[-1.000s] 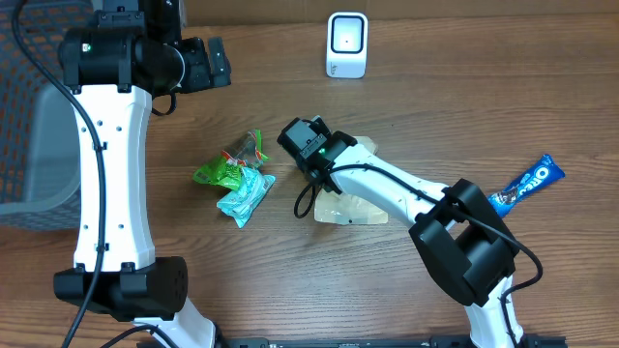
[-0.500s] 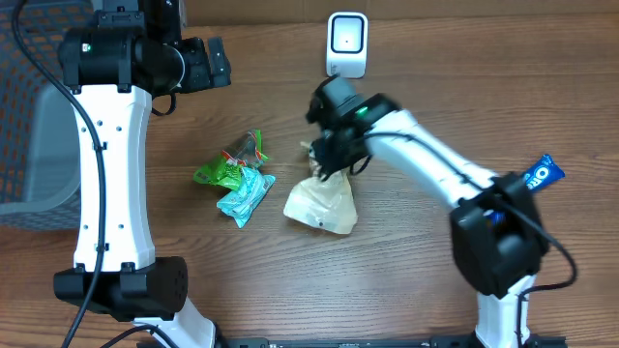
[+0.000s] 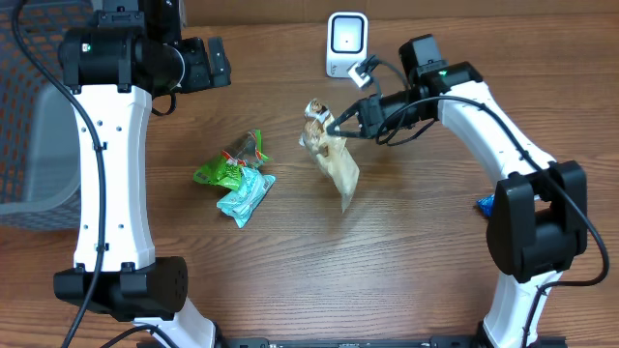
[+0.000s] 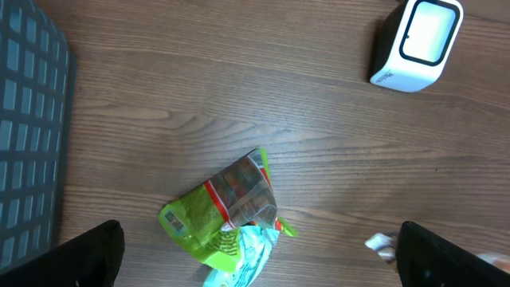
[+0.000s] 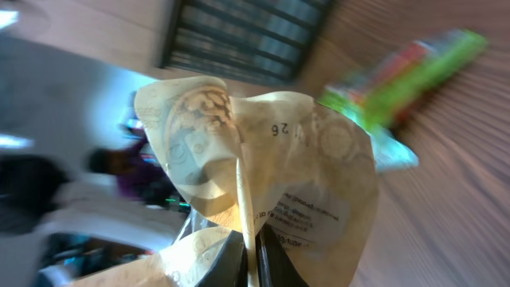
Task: Scan the item barcode
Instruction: 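Lift the beige bag with the right gripper toward the scanner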
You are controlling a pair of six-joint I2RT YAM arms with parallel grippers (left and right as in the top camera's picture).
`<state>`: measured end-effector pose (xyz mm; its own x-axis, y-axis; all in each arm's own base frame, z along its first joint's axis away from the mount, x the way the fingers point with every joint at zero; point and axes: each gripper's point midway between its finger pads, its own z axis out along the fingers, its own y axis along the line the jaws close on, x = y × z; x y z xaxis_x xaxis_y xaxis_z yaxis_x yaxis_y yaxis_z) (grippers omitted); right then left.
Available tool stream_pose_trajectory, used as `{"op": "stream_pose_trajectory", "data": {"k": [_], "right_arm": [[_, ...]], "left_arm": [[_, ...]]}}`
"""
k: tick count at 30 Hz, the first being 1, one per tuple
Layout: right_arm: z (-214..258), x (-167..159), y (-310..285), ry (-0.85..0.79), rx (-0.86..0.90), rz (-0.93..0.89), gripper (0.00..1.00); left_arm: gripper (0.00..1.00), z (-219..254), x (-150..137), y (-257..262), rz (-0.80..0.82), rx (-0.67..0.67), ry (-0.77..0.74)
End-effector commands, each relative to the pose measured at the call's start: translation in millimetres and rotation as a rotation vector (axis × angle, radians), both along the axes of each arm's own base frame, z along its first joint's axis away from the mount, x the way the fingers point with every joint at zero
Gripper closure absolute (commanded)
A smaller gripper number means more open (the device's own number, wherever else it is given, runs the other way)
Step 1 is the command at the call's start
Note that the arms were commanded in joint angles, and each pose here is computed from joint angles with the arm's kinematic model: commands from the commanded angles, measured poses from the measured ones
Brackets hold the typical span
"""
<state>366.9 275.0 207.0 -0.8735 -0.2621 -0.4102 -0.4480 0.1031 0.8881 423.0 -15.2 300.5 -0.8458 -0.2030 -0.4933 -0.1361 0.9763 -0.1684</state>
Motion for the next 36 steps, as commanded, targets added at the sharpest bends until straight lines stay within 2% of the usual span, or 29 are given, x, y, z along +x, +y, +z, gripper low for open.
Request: {"op": "stream_pose_trajectory", "data": {"k": [1, 10, 16, 19, 28, 36], "right_arm": [[60, -9, -8, -0.016, 0.236, 0.064, 0.96], [61, -6, -11, 0.073, 0.215, 0.047, 0.96], [77, 8, -12, 0.341, 0.152, 0.013, 0.96], [89, 21, -15, 0.402, 0.139, -0.005, 0.96], [131, 56, -46, 0.374, 0.150, -0.082, 0.96], [175, 64, -80, 0.255, 0.172, -0.147, 0.96]], "left_arm": [[0.00, 8, -2, -1, 0.008, -0.013, -0.021], [0.00, 8, -2, -1, 0.008, -0.013, -0.021], [0.00, 8, -2, -1, 0.008, -0.013, -0.021], [0.00, 8, -2, -1, 0.008, -0.013, -0.021], [0.00, 8, -2, -1, 0.008, -0.013, -0.021], [0.00, 8, -2, -1, 0.008, -0.013, -0.021]]}}
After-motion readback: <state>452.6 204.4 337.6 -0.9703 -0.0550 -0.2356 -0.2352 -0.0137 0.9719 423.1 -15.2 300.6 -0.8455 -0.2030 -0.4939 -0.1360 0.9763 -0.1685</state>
